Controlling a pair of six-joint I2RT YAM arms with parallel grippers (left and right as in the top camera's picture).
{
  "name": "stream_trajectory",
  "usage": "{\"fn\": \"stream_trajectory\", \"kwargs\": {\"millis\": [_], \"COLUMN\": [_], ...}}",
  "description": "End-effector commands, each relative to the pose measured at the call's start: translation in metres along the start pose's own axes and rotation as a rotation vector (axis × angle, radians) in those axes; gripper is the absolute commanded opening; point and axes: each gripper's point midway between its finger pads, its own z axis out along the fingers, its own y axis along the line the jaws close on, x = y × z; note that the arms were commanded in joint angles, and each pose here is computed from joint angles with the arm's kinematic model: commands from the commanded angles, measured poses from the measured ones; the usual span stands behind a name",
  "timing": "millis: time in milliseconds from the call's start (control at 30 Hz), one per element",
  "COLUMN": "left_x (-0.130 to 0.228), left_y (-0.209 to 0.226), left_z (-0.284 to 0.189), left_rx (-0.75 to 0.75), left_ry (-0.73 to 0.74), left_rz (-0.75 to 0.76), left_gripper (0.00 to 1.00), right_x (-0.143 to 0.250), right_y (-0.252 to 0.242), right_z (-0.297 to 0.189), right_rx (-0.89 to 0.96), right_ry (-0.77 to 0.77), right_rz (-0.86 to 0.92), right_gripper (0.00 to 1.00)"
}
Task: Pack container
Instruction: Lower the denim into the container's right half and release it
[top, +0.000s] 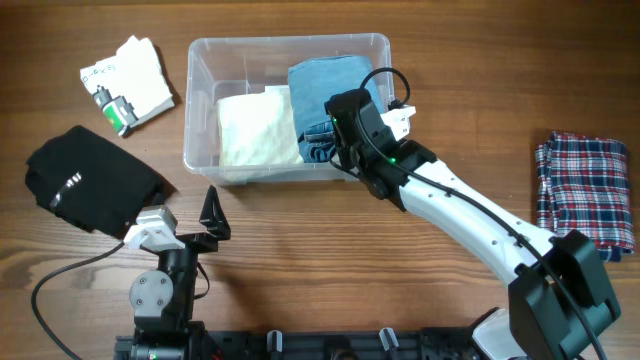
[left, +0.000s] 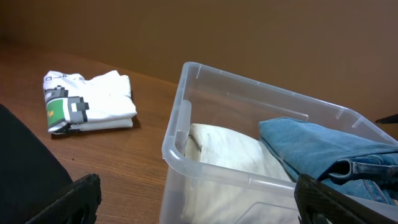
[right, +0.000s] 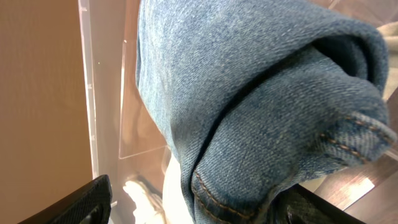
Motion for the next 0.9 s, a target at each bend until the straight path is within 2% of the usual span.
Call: {"fn": "stream_trajectory", "kwargs": {"millis": [0,233,367,600,700,767,800,867], "left_x": [0.002,0.002,0.002,0.002,0.002,0.002,0.002,0.002], "left_y": [0.001,0.001,0.001,0.001,0.001,0.001,0.001,0.001], "left_z": [0.000,0.000,0.000,0.000,0.000,0.000,0.000,0.000], "left_rx": [0.001,0.001,0.001,0.001,0.001,0.001,0.001,0.001], "left_ry": [0.003,0.003,0.003,0.003,0.003,0.003,0.003,0.003], "left_rz": [0.023,0.023,0.023,0.023,0.023,0.023,0.023,0.023], "left_gripper": [1.00,1.00,1.00,1.00,1.00,1.00,1.00,1.00], "right_x": [0.005,0.000,-0.009,-0.019,-0.018,-0.014,-0.012,-0.009], "right_y": [0.024,0.040,0.048,0.055,0.058,0.063,0.065,0.063], "right_z": [-0.011,-0.038,-0.054,-0.067,-0.067,-0.068,-0.069,-0.068], "right_rx": [-0.061,-0.114,-0.144,-0.166,-0.174,-0.192,-0.202,-0.199], "right_ry": [0.032,0.033,0.002,-0.058,-0.074,-0.074,-0.073,-0.074], "right_rz": [0.011,-0.008,-0.053,-0.239,-0.460,-0.618,-0.719,-0.893], "right_gripper": [0.84,0.89,0.97,0.86,0.75,0.59,0.47,0.14]}}
